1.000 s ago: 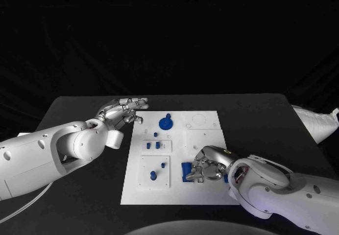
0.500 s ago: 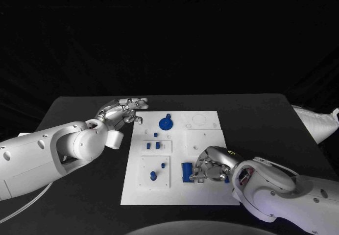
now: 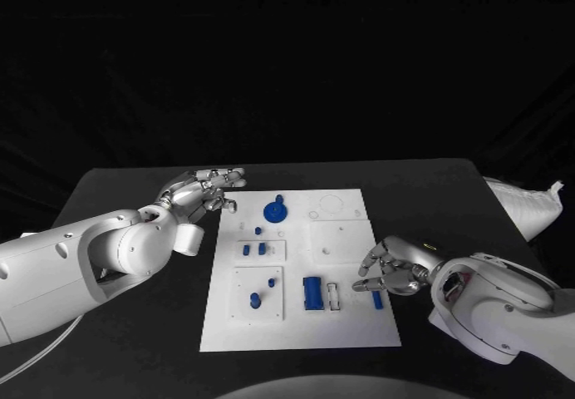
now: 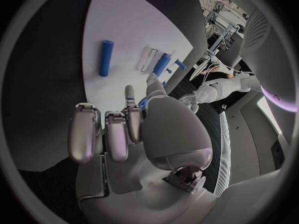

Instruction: Assemble the parts on the task board

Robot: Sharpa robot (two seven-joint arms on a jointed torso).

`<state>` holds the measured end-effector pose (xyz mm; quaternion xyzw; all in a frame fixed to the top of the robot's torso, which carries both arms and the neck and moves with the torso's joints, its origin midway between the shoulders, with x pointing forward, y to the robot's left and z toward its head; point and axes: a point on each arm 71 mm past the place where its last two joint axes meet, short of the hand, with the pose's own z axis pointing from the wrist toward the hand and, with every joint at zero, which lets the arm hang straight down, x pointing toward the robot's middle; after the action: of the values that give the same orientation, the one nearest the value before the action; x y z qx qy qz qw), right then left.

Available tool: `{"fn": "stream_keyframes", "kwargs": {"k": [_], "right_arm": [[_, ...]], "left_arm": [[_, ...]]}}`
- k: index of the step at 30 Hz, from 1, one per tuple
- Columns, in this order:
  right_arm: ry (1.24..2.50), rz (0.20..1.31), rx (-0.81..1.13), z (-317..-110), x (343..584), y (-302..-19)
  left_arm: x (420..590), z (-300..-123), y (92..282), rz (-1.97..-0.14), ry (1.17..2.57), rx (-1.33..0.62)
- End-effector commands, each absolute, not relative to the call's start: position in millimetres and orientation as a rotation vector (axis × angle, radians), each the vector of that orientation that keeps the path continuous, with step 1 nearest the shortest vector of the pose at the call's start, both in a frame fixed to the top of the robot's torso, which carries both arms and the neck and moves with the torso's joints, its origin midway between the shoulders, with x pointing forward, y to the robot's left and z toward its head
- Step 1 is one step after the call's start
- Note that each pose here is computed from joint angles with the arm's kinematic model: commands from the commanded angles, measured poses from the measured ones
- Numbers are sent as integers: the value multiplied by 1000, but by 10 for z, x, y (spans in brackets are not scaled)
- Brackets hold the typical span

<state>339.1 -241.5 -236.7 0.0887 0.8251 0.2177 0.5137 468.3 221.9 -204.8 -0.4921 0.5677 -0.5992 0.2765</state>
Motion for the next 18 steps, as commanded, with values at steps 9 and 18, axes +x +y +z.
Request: {"fn": "stream_keyframes", "kwargs": {"k": [9,18], "right_arm": [[2039,318,42,-2484,3321,-2562],[2011,291,-3,-2521,3301,-2550]], "left_arm": [[4684,-2050,2176,-1638,1529,-1316],[4683,-2061,2176,-1638,1530,-1317]]}}
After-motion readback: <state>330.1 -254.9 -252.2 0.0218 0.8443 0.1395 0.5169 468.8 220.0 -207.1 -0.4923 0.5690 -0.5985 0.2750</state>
